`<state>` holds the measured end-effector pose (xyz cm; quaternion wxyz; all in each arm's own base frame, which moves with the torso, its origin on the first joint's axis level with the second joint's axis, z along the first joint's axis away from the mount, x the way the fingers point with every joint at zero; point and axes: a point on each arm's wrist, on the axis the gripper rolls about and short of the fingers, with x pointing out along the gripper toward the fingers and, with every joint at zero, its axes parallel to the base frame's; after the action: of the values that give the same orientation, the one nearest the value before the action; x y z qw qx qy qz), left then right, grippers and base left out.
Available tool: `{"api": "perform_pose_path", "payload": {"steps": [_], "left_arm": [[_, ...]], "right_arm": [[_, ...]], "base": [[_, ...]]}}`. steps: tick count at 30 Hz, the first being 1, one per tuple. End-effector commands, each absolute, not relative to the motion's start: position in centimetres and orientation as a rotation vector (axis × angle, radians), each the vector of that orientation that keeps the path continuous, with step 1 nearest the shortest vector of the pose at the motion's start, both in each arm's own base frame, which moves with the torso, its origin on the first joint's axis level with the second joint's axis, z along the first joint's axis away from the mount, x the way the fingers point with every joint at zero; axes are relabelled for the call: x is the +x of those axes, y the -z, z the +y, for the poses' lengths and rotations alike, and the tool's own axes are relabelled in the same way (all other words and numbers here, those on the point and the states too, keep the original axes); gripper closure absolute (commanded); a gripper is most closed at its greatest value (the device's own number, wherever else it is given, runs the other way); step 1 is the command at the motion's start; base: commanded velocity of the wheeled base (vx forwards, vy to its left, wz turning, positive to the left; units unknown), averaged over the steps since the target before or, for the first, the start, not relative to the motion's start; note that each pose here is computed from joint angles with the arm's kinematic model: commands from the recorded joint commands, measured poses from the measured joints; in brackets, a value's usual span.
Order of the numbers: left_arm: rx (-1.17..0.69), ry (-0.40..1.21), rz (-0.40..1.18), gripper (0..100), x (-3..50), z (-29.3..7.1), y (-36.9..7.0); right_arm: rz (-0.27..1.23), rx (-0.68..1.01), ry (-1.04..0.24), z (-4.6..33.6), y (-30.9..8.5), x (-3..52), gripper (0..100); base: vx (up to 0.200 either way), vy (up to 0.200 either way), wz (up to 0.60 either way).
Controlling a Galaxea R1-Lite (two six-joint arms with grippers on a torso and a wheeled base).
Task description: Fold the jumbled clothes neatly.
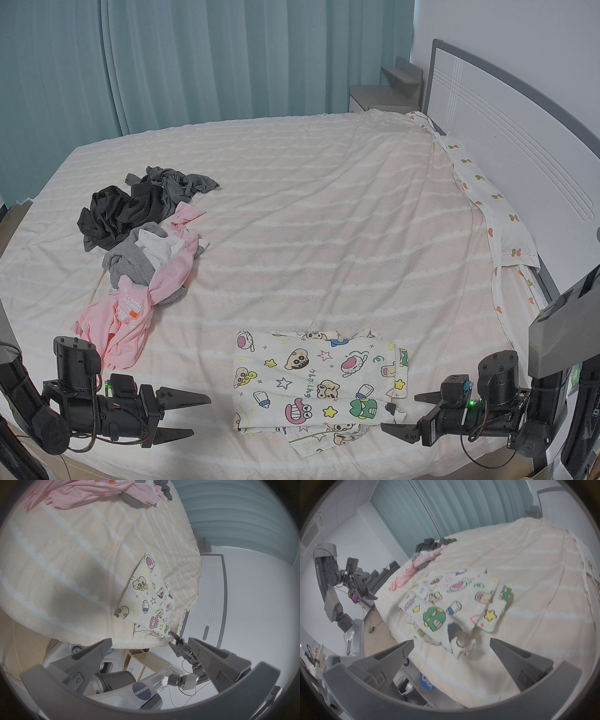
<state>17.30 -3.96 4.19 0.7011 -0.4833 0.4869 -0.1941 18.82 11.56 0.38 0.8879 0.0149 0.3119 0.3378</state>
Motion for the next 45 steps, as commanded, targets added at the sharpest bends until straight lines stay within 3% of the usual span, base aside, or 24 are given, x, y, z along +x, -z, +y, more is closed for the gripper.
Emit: {"api": "perform_pose_path", "payload": {"steps": [1, 4, 10, 22, 39, 45], "left_arm": [[-1.076, 0.432, 1.086, 0, 17.3, -4.0, -4.2], [-1.076, 0.432, 1.086, 0, 17.3, -4.0, -4.2], [-1.076, 0.432, 1.086, 0, 17.3, -4.0, -4.2], [-1.069, 0.434, 1.084, 0, 17.3, -4.0, -4.1], [-1.069, 0.434, 1.084, 0, 17.3, -4.0, -4.1], [-1.065, 0.423, 1.078, 0, 17.8, -4.1, -4.0]], "right_arm": [[0.48, 0.101, -0.792, 13.7, -3.8, 18.7, 0], [0.47, 0.158, -0.837, 15.6, -3.9, 19.3, 0], [0.545, 0.189, -0.861, 19.5, 0.2, 21.7, 0], [0.671, 0.136, -0.912, 22.2, 4.4, 21.1, 0], [0.774, 0.107, -0.901, 20.9, 5.1, 18.9, 0], [0.723, 0.132, -0.893, 18.9, 1.8, 17.7, 0]], "base": [[0.0, 0.0, 0.0], [0.0, 0.0, 0.0], [0.0, 0.0, 0.0], [0.0, 0.0, 0.0], [0.0, 0.0, 0.0], [0.0, 0.0, 0.0]]}}
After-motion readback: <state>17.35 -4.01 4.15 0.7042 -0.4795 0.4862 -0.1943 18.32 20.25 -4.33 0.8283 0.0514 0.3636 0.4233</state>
